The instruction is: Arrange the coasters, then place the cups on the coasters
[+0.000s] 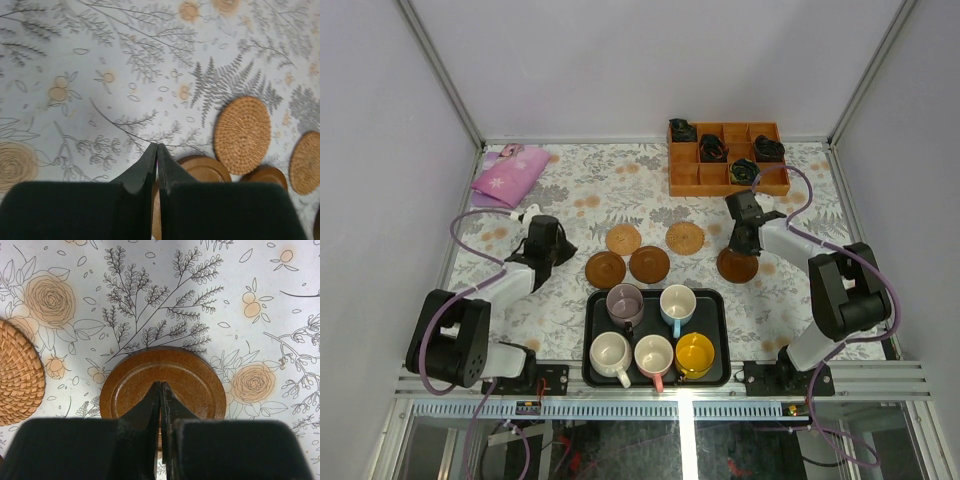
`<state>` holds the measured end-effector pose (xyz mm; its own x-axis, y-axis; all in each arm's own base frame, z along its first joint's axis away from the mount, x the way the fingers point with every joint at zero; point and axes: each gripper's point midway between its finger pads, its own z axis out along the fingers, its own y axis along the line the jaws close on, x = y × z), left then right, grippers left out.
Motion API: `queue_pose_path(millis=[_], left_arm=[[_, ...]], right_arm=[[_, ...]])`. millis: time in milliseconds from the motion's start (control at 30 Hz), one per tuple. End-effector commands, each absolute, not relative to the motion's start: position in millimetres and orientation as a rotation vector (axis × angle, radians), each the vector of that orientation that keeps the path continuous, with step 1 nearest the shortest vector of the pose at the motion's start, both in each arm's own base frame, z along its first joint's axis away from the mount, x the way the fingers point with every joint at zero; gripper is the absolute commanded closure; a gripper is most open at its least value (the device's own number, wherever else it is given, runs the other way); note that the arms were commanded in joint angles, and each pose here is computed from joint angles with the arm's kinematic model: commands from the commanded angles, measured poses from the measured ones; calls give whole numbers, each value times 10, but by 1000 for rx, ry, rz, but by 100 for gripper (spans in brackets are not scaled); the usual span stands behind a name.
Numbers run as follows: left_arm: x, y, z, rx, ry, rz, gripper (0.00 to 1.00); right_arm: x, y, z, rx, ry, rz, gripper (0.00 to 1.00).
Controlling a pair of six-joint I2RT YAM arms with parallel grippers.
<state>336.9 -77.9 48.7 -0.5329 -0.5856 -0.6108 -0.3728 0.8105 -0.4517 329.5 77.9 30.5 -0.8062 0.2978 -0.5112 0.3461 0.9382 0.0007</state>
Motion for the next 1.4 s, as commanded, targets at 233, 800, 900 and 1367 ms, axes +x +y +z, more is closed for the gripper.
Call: queue_pose_path(millis=[233,800,900,1367], left_arm=[[3293,-1469,846,-345,2197,-711,100],[3059,-1800,189,-363,2396,-746,100],[3090,-1680,115,-428,2411,-650,100],[3169,-834,61,-744,2355,-361,100]], right_arm=[[3487,995,747,361,2437,91,100],[3402,1709,649,116,2469,430,100],[3365,1932,624,33,2481,456,100],[3366,2675,562,-144,2517,702,100]])
